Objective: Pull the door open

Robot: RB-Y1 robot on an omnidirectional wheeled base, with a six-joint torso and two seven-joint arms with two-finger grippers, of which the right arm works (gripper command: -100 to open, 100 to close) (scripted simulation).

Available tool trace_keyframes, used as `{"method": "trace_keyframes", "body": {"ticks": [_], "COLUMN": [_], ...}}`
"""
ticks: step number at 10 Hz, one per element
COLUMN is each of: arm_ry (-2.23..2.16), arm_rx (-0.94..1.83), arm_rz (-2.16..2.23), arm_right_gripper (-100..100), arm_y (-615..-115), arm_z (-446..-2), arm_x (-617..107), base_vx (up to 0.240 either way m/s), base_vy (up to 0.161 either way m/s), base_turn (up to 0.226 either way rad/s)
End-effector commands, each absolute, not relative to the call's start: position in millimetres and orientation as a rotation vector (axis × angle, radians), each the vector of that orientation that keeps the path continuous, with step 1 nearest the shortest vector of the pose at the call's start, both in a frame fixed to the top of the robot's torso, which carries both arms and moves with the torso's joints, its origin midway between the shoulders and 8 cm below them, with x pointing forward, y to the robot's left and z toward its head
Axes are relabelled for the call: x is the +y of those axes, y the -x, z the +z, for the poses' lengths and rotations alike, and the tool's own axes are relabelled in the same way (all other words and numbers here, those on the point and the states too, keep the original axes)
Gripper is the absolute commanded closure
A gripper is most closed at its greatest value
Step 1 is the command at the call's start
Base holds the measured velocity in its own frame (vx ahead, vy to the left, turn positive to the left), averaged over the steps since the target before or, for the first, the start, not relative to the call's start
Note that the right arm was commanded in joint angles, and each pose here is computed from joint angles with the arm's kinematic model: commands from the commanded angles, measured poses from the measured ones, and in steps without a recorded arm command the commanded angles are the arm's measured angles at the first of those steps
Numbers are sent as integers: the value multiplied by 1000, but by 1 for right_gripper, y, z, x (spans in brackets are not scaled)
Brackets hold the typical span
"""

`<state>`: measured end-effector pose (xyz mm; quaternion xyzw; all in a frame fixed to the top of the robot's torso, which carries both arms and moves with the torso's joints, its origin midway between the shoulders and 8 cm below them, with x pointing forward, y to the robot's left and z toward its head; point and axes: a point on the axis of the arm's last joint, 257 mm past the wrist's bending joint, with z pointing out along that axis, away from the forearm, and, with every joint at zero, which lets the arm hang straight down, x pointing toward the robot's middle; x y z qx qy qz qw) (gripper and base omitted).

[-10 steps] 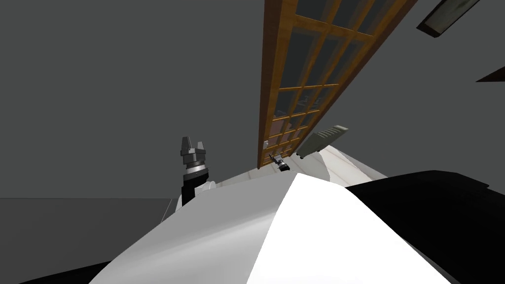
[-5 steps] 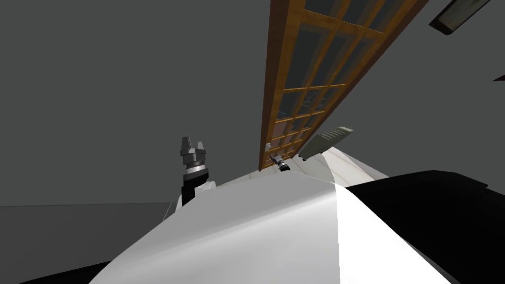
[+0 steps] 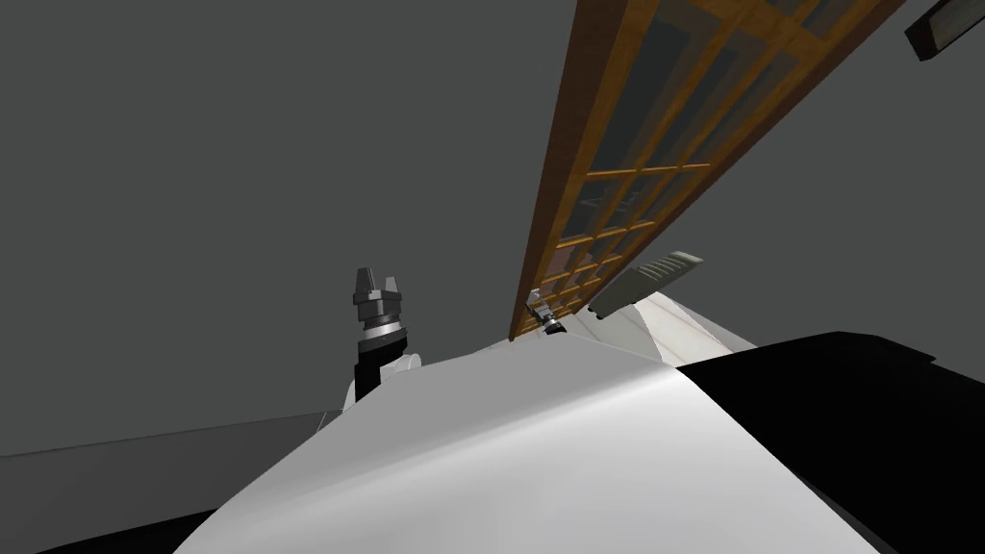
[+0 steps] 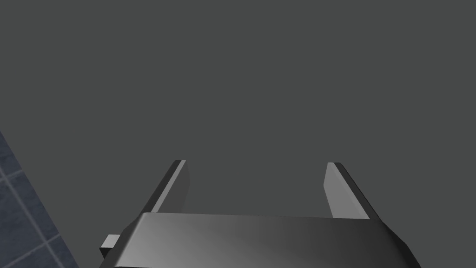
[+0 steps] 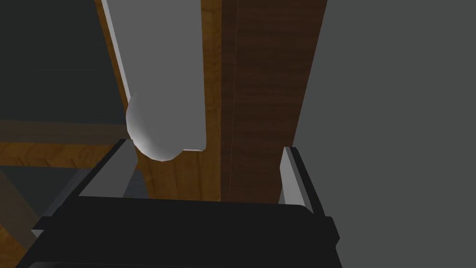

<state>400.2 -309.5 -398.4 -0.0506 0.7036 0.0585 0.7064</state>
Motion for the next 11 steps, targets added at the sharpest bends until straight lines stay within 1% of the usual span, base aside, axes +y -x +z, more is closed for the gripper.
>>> {"method": "trace_keyframes", "body": {"ticks": [1,3,4,5,10,11], "arm_ry": [114,116,116,116,116,73], "arm_rx": [1565,1565,1565,1565,1565,1568], "arm_rz": [132,134,134,134,134,141], "arm_right_gripper": [-100,-100,-100,100,100,100], "arm_y": [-396,-394,-395,-395,-395,-395], "arm_z": [-400,-400,-400,-400,-400,-398], "arm_x": [-309,-308,-308,-308,-308,-321], "base_vx": [150,132,-6,-50,-5,-33], "base_vy": [-66,-69,-27,6,0,-3], "base_turn": [-1,2,71,20,-3,82]}}
